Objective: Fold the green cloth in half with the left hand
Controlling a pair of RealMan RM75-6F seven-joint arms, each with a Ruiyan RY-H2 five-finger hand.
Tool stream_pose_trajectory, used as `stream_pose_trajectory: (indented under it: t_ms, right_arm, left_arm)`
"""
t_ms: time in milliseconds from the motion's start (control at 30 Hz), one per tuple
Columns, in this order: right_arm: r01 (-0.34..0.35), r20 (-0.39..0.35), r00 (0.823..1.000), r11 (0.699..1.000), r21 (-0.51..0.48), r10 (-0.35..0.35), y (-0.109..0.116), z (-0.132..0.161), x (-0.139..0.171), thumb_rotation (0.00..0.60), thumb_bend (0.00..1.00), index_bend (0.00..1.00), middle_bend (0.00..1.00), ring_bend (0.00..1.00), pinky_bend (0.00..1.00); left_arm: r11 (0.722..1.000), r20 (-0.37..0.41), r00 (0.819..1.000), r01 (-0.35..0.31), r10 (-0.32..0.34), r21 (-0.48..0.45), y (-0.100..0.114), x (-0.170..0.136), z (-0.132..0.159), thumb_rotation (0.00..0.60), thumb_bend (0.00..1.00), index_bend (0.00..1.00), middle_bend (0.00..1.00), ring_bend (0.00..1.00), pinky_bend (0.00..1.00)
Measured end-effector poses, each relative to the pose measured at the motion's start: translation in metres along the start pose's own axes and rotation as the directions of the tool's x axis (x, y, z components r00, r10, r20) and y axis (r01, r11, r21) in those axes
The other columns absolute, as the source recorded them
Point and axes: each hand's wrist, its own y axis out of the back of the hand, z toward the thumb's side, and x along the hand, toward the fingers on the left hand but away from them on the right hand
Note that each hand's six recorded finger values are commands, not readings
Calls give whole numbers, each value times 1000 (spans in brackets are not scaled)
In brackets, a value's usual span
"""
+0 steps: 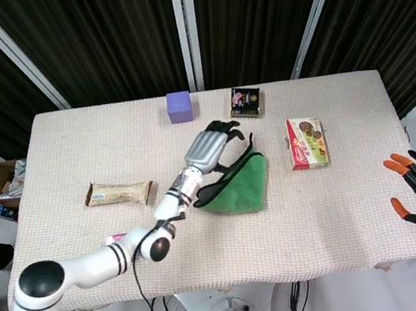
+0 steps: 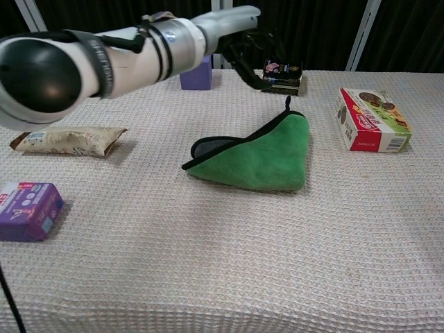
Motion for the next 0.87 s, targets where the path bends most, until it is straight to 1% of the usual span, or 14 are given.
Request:
stream_pose_trajectory:
  t_ms: [67, 167, 233, 267, 333, 367, 467, 500, 567, 600, 700, 800, 867]
  right_arm:
    - [-3, -1, 1000, 1000, -1, 3, -1, -1, 0, 600, 303, 189, 123, 0, 95]
    - [-8, 4, 1000, 1000, 1, 8, -1, -4, 2, 600, 303, 189, 123, 0, 95]
    - [-8, 10, 1000, 1000, 0, 8, -1, -6, 2, 600, 303, 189, 120, 0, 95]
    - [-8, 15, 1000, 1000, -2, 8, -1, -8, 3, 600, 303, 189, 119, 0, 95]
    - [-6, 25, 1000, 1000, -5, 6, 0, -12, 3, 600, 303, 189, 115, 0, 94]
    - [-6, 28, 1000, 1000, -7, 6, 0, -13, 3, 600, 303, 189, 114, 0, 94]
    - [-7, 32, 999, 1000, -14, 7, -3, -15, 4, 600, 303, 187, 112, 0, 94]
    - [-9, 32, 999, 1000, -16, 10, -5, -16, 4, 600, 303, 186, 112, 0, 94]
    - [-14, 32, 999, 1000, -22, 15, -8, -15, 4, 600, 303, 184, 112, 0, 94]
    - [-18, 31, 999, 999, -29, 19, -10, -15, 3, 600, 303, 183, 111, 0, 94]
    - [-25, 25, 999, 999, -48, 26, -16, -12, 3, 600, 303, 183, 111, 0, 94]
    - [-27, 8, 1000, 998, -52, 28, -18, -7, 2, 600, 303, 183, 111, 0, 94]
    - [-26, -2, 1000, 998, -49, 26, -19, -5, 2, 600, 304, 183, 111, 0, 94]
  left_arm:
    - [999, -15, 1000, -16, 16, 40, 9, -20, -14, 600, 229, 291, 115, 131, 99]
    - [989, -72, 994, -77, 86, 125, 31, -56, -49, 600, 232, 289, 117, 131, 99]
    - [976, -119, 983, -119, 142, 180, 40, -84, -74, 600, 233, 288, 118, 131, 98]
    - [969, -140, 976, -135, 166, 205, 44, -98, -85, 600, 233, 286, 118, 131, 98]
    - [946, -195, 955, -166, 224, 278, 56, -136, -116, 600, 232, 276, 118, 131, 98]
    - [931, -226, 940, -175, 255, 321, 63, -162, -133, 600, 232, 272, 118, 131, 98]
    - [897, -279, 913, -170, 299, 407, 74, -221, -163, 600, 233, 268, 118, 131, 98]
    - [888, -296, 905, -159, 305, 431, 77, -246, -172, 600, 233, 267, 118, 130, 98]
    - [885, -318, 898, -142, 303, 444, 78, -281, -181, 600, 233, 267, 118, 131, 98]
    - [890, -334, 893, -138, 301, 434, 77, -301, -184, 600, 233, 267, 118, 130, 98]
    - [907, -373, 875, -153, 309, 391, 72, -341, -186, 600, 233, 266, 118, 131, 98]
    - [914, -404, 857, -170, 322, 367, 65, -374, -183, 600, 232, 266, 120, 131, 97]
    - [917, -421, 845, -180, 329, 355, 61, -390, -182, 600, 233, 265, 123, 131, 97]
